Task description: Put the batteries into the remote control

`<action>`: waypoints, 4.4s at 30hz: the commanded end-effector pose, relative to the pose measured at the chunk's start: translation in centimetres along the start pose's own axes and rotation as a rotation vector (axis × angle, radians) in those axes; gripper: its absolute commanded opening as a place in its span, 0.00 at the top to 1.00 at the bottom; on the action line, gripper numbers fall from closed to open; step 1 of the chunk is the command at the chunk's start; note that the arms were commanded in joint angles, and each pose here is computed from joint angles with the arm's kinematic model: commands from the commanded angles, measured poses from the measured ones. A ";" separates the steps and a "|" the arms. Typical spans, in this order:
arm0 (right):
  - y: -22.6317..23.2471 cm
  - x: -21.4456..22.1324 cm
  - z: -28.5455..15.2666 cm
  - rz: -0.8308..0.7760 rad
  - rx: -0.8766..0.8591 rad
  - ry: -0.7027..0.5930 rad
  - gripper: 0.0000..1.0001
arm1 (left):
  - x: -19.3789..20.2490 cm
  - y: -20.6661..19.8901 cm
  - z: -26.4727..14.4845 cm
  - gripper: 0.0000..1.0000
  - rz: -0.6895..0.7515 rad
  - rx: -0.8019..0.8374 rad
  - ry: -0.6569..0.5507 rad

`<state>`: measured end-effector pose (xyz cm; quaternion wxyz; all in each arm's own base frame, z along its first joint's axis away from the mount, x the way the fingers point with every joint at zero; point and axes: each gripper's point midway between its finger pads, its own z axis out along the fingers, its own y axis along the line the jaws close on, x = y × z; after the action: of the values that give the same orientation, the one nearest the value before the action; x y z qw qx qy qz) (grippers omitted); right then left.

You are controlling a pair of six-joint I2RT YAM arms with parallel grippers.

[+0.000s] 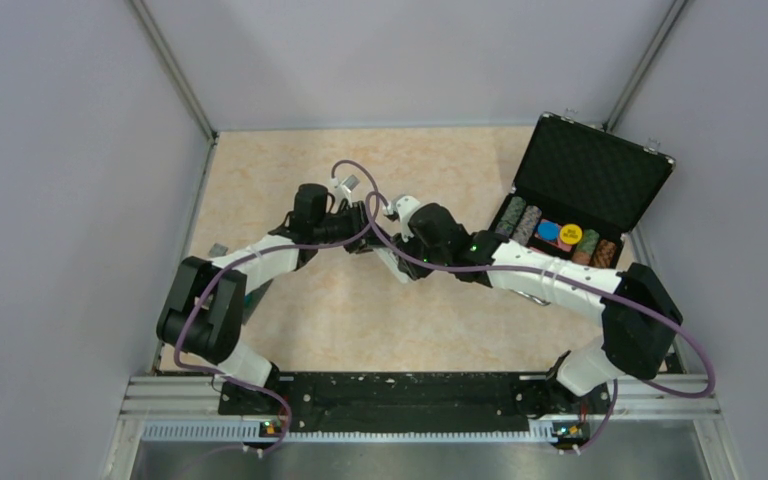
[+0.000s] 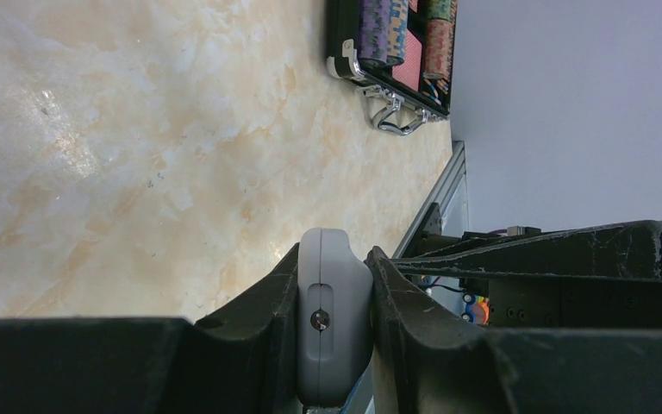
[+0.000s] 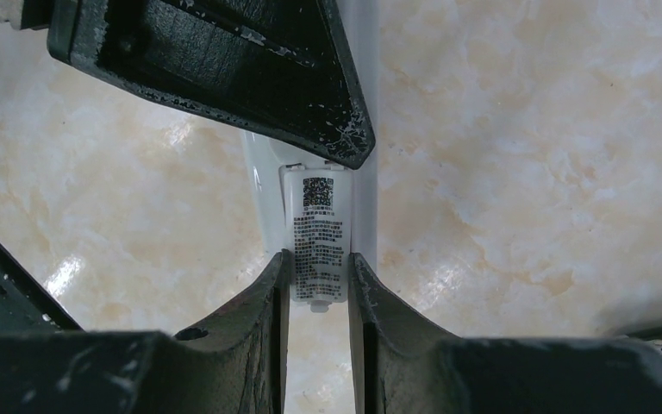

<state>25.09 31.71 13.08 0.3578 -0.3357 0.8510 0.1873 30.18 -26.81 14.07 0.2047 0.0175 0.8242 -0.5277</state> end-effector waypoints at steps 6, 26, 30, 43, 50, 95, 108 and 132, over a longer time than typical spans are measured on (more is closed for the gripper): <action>0.5 -0.4 -0.2 0.002 -0.015 -0.032 0.85 | -0.8 -2.4 0.2 1.00 0.070 0.086 0.020; 1.1 -0.9 -0.6 0.013 -0.040 -0.045 0.86 | 1.0 -3.0 0.5 1.00 0.130 0.127 0.086; 1.1 -1.1 -0.8 0.023 -0.041 -0.048 0.85 | 1.4 -2.9 0.6 1.00 0.136 0.126 0.095; 0.6 -2.1 -1.0 0.026 -0.013 -0.075 0.85 | 1.7 -2.8 0.8 1.00 0.115 0.116 0.114; 0.9 -2.6 -1.3 0.026 -0.022 -0.064 0.85 | 1.8 -2.3 0.9 1.00 0.118 0.095 0.120; 0.5 -3.1 -1.1 0.120 -0.030 -0.012 0.83 | 2.5 -2.2 0.8 1.00 0.124 0.110 0.130; -0.3 -4.3 -1.5 0.163 -0.010 -0.011 0.84 | 2.9 -1.6 0.7 1.00 0.166 0.092 0.140; -1.4 -3.3 0.4 0.179 0.032 0.016 0.82 | 2.9 -3.1 0.9 1.00 0.089 0.163 0.183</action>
<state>23.94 30.95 12.49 0.2542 -0.2871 0.9038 0.1900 28.67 -28.25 13.04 0.1808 0.0857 0.8205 -0.5355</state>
